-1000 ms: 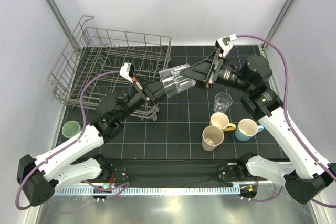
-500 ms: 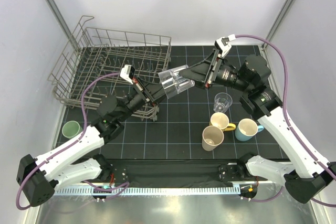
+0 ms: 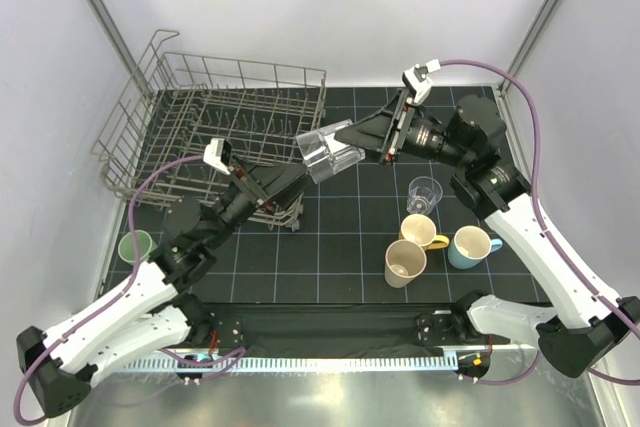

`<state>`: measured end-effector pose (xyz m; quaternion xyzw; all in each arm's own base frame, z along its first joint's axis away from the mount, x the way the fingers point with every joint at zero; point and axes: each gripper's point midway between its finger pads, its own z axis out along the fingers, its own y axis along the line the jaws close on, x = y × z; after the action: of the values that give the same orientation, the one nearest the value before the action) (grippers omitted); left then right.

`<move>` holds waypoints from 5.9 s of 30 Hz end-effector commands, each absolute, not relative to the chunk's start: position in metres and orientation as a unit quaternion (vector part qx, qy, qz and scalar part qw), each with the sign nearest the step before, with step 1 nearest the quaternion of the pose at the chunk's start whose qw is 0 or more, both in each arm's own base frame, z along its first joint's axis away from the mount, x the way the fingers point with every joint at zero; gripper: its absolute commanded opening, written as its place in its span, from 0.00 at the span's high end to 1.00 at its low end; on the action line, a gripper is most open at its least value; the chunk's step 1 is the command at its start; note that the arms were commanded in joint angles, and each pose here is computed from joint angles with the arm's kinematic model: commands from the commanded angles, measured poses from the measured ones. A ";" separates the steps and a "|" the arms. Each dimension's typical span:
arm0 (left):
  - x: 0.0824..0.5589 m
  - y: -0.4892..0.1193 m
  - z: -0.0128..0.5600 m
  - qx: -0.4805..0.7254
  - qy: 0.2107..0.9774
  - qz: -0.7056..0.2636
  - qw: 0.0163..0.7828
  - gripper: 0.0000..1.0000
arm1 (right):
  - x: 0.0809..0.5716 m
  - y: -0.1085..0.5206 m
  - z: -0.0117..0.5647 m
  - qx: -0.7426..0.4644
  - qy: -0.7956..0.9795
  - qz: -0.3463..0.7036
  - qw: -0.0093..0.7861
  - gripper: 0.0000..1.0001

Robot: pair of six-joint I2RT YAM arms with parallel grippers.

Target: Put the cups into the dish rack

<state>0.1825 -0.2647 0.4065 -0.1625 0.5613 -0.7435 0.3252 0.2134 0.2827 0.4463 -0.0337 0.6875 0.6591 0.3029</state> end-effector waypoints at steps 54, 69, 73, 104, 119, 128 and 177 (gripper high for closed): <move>0.163 -0.033 0.375 -0.145 0.775 -0.157 0.595 0.18 | 0.365 0.442 0.254 -0.241 0.840 0.133 0.467 0.96; 0.162 -0.030 0.374 -0.137 0.778 -0.145 0.596 0.15 | 0.351 0.447 0.217 -0.253 0.859 0.132 0.426 0.96; 0.162 -0.030 0.376 -0.135 0.777 -0.145 0.598 0.14 | 0.351 0.445 0.200 -0.255 0.867 0.114 0.414 0.96; 0.163 -0.038 0.373 -0.099 0.787 -0.141 0.592 0.14 | 0.340 0.433 0.259 -0.230 0.865 0.137 0.424 0.00; 0.169 -0.045 0.337 -0.231 0.832 -0.104 0.494 0.18 | 0.258 0.322 0.286 -0.243 0.875 0.144 0.394 0.00; 0.183 -0.063 0.303 -0.239 0.867 -0.047 0.434 0.18 | 0.223 0.289 0.259 -0.239 0.877 0.181 0.375 0.00; 0.111 0.154 0.207 -0.699 0.599 0.350 0.177 0.12 | 0.176 0.282 0.248 -0.307 0.894 0.210 0.248 0.00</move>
<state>0.1773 0.1682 0.2130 -0.7134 0.5889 0.2678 0.2694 0.1765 0.2782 0.2362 -0.2926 0.9019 0.1991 0.2478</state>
